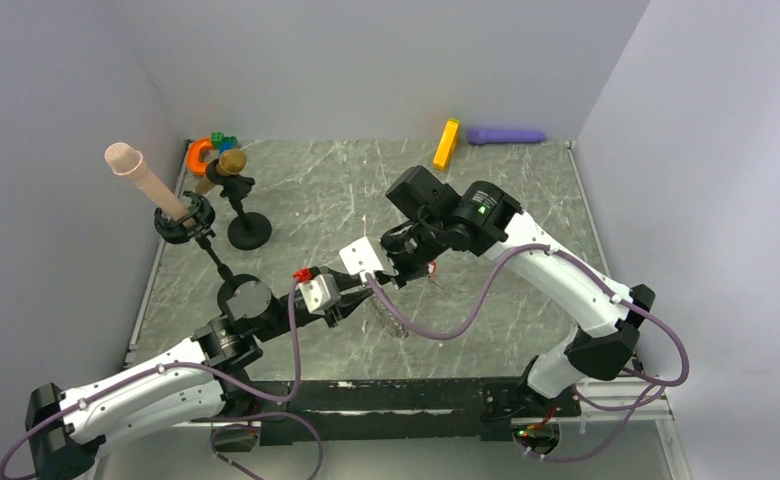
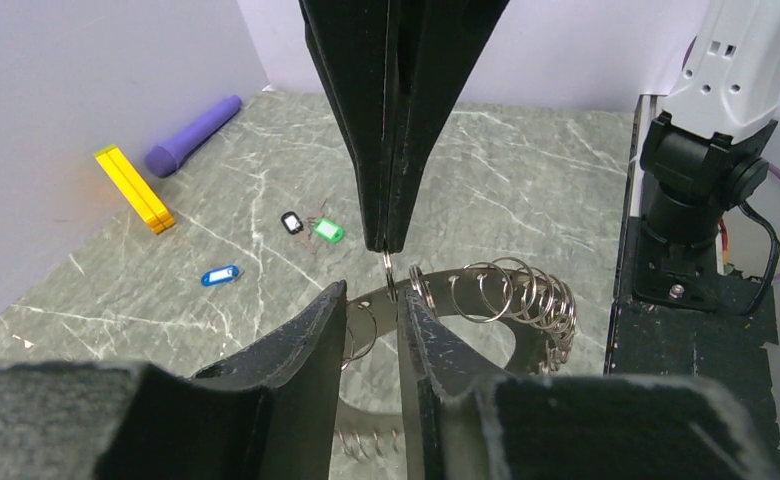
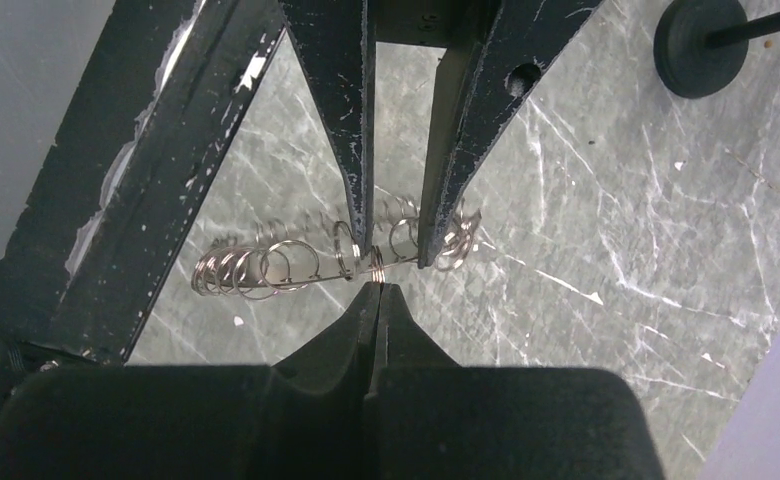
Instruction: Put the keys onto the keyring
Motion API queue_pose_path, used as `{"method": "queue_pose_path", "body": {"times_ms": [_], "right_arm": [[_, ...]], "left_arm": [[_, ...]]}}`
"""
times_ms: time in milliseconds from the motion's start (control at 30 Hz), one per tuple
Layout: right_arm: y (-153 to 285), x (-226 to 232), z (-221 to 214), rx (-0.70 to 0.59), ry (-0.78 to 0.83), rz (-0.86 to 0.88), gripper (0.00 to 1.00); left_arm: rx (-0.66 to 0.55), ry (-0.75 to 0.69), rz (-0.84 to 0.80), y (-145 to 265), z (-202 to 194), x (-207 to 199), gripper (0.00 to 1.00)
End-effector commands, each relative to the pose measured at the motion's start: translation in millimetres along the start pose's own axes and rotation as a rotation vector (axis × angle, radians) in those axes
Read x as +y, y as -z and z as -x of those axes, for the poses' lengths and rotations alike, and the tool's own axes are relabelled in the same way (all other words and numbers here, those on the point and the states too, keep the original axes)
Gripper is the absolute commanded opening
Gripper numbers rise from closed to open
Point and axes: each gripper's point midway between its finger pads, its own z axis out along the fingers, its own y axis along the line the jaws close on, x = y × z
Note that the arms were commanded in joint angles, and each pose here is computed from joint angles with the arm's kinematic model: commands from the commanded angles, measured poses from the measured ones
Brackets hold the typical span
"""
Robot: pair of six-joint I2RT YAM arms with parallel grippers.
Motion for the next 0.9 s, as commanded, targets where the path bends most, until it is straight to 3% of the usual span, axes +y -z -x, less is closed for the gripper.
{"method": "queue_pose_path", "body": {"times_ms": [0,100,367,667,733,800,867], "right_arm": [[20.6,-5.7,25.8,-0.110,0.012,-0.069,0.00],[21.0,-7.2,26.5,-0.125,-0.007,-0.071,0.00],[24.3,-11.2,23.7,-0.178,-0.078,-0.081,0.00],[16.6,-7.5,18.0,-0.229,-0.143,-0.046,0.00],[17.4,-6.1,17.5,-0.243,-0.155,-0.039,0.11],[24.2,-7.7,17.5,-0.274,-0.173,-0.036,0.32],[38.5,-12.4,19.0,-0.314,-0.169,-0.041,0.46]], "left_arm": [[-0.106,0.009,-0.004,-5.3,33.5,1.1,0.31],[-0.123,0.012,-0.012,-7.6,35.9,-0.3,0.27],[-0.161,0.026,0.001,-2.0,42.7,0.8,0.00],[-0.186,0.062,0.032,9.9,54.0,4.5,0.00],[-0.154,0.069,0.023,11.1,53.0,3.1,0.00],[-0.120,0.074,0.012,11.8,51.6,1.6,0.00],[-0.092,0.078,0.003,12.9,50.0,0.1,0.00]]}}
